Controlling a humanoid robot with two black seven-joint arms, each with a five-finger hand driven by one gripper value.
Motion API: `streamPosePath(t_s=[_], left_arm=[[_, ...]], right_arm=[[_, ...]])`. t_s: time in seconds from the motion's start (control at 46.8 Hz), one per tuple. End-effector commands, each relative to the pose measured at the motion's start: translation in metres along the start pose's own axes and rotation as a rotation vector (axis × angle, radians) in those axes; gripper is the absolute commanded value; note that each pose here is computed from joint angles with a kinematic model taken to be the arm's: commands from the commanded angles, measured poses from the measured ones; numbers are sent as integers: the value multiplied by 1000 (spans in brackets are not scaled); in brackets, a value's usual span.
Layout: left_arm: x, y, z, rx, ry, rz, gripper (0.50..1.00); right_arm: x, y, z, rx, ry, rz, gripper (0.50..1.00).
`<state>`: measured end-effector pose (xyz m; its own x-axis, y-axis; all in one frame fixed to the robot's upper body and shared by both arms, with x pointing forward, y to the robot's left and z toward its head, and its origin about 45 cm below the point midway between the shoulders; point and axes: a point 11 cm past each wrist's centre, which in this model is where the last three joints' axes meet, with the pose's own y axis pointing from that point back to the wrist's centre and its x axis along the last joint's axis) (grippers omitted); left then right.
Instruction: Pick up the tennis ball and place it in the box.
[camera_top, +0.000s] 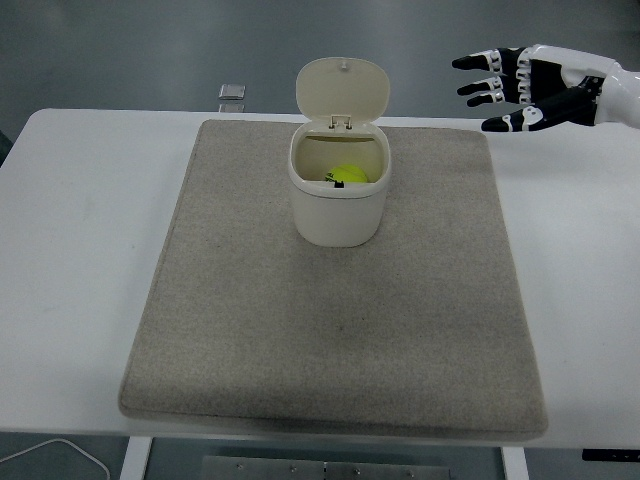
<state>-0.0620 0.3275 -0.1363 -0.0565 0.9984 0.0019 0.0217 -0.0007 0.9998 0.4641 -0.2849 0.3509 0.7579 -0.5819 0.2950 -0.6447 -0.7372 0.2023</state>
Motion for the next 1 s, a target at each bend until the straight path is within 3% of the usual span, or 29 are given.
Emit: streamPosePath(t_s=[0.0, 0.15, 0.299, 0.427, 0.513, 0.748, 0.983], left_arm=[[0, 0, 0, 0, 0, 0, 996], [0, 0, 0, 0, 0, 0, 996], [0, 0, 1, -1, 0, 0, 996], [0, 0, 1, -1, 0, 0, 996], [0, 0, 1, -1, 0, 0, 996], [0, 0, 1, -1, 0, 0, 996], [0, 0, 1, -1, 0, 0, 996]], right_arm=[[7, 3, 8, 7, -83, 49, 907], [14, -2, 22, 3, -207, 181, 909], [16, -2, 34, 22, -307, 265, 909], [5, -19, 41, 47, -387, 276, 909], [3, -22, 49, 54, -441, 307, 909], [10, -18, 57, 102, -595, 402, 909], [4, -11, 79, 88, -692, 445, 911]])
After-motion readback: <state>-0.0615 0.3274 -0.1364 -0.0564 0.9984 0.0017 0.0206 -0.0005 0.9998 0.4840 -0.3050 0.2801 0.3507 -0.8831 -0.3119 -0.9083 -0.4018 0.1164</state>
